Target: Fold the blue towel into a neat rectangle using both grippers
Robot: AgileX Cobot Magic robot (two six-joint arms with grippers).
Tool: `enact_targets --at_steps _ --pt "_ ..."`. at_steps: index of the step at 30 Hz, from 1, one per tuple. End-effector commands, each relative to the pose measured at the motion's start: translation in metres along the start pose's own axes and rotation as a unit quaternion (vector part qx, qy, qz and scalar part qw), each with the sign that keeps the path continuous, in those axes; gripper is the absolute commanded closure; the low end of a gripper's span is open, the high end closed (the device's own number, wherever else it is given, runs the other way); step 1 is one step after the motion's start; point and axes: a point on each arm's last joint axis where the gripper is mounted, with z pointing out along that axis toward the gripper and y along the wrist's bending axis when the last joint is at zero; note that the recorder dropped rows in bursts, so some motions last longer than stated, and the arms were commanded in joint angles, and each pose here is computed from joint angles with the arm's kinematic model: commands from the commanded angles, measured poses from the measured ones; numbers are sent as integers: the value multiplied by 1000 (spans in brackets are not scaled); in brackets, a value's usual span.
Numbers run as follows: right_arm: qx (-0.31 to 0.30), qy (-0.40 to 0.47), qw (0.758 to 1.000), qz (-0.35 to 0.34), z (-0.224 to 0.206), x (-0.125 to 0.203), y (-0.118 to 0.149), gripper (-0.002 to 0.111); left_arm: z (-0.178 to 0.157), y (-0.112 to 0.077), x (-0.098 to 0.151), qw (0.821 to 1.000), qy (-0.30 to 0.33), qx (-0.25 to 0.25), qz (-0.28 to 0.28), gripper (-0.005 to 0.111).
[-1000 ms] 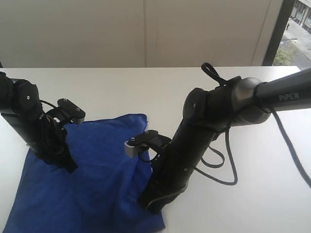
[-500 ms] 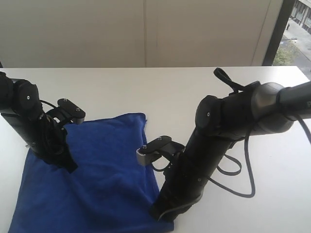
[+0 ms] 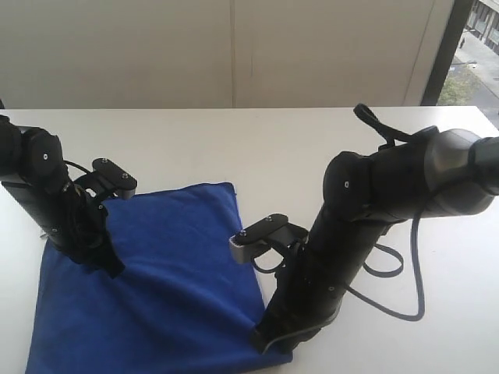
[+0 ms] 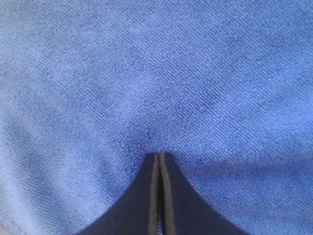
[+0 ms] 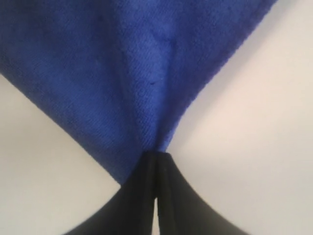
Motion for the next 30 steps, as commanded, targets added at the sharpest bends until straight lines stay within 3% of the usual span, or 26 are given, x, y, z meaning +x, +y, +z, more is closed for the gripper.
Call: enact_targets --at_steps 1,8,11,16,19,23,27,28,29,30 --pt "15 -4 1000 -3 -2 1 -2 108 28 -4 15 998 49 25 -12 107" --pt "19 -12 1000 -5 -2 0 -3 107 28 -4 15 998 50 25 -12 107" --pt "20 -12 1000 -16 -2 0 -3 95 28 -4 15 998 49 25 -12 107" --pt "36 -29 999 -25 -5 -4 -5 65 28 -4 15 998 50 25 -12 107" --pt "69 -76 994 -45 -17 -12 -7 60 28 -4 14 999 46 23 -12 107" --pt "121 -179 974 -74 -50 -27 -4 60 17 -1 6 999 26 15 -11 107" --pt "164 -293 938 -82 -80 -45 -2 64 -21 2 -6 999 -33 -12 -7 107" --pt "169 -311 932 -84 -87 -51 -1 74 -33 2 -7 998 -51 -21 -7 107" --pt "168 -312 931 -86 -93 -61 -3 96 -54 2 -9 996 -80 -32 -21 107" --pt "165 -305 934 -89 -94 -67 -5 108 -65 1 -8 995 -91 -36 -28 107"
